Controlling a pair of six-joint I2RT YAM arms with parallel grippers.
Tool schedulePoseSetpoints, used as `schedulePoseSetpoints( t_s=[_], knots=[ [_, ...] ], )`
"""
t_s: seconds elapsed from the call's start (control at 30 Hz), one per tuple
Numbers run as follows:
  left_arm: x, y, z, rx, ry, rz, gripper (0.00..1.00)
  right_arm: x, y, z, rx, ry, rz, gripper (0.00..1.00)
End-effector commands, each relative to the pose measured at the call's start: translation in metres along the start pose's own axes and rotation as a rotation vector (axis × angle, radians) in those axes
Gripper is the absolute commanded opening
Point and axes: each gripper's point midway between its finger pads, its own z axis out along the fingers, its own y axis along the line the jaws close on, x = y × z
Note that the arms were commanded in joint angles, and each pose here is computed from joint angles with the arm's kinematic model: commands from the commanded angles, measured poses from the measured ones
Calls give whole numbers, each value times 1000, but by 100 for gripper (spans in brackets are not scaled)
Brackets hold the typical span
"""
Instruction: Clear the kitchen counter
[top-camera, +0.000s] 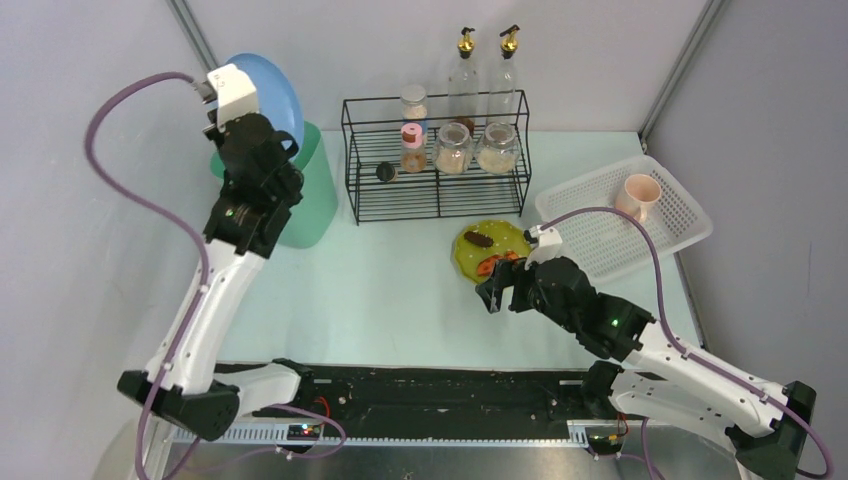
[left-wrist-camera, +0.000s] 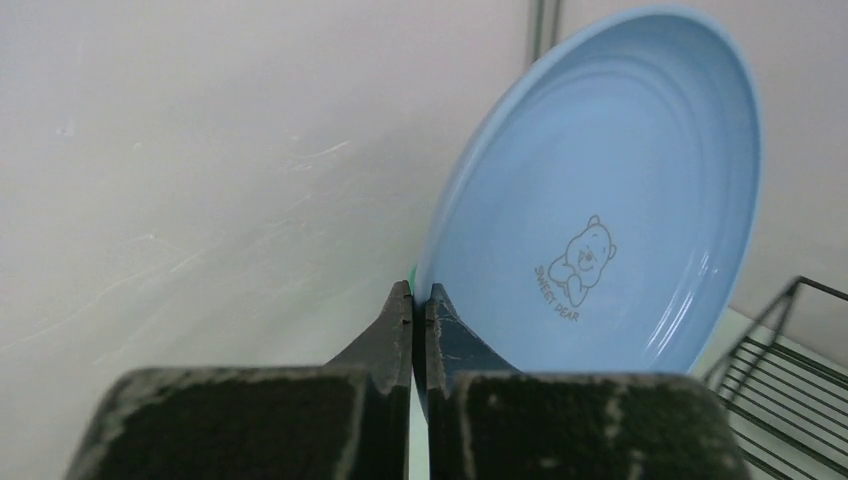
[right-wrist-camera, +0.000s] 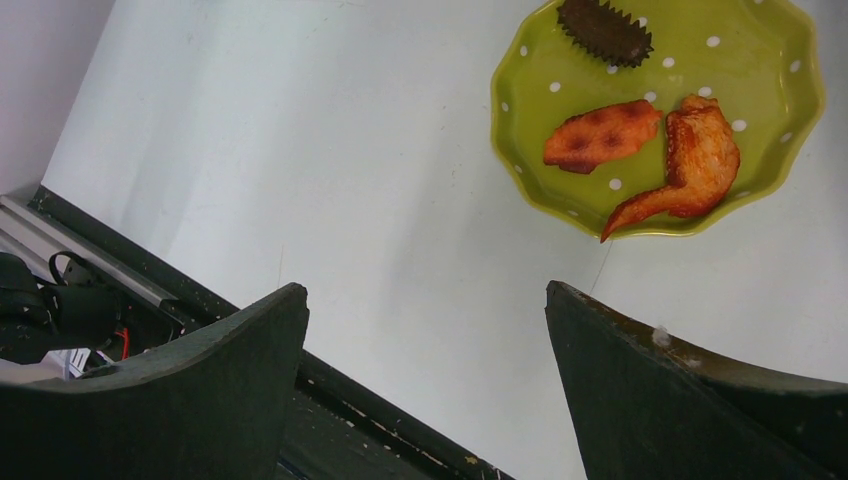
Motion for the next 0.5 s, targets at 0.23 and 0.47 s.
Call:
schedulePoseSetpoints(
  t_s=[0.23, 0.47],
  knots=[
    [25, -60, -64, 586, 174, -282, 0, -39, 33, -11, -86, -37, -12, 92],
    [61, -113, -130, 996, 362, -335, 0, -67, 60, -17, -175, -78, -24, 92]
  ],
)
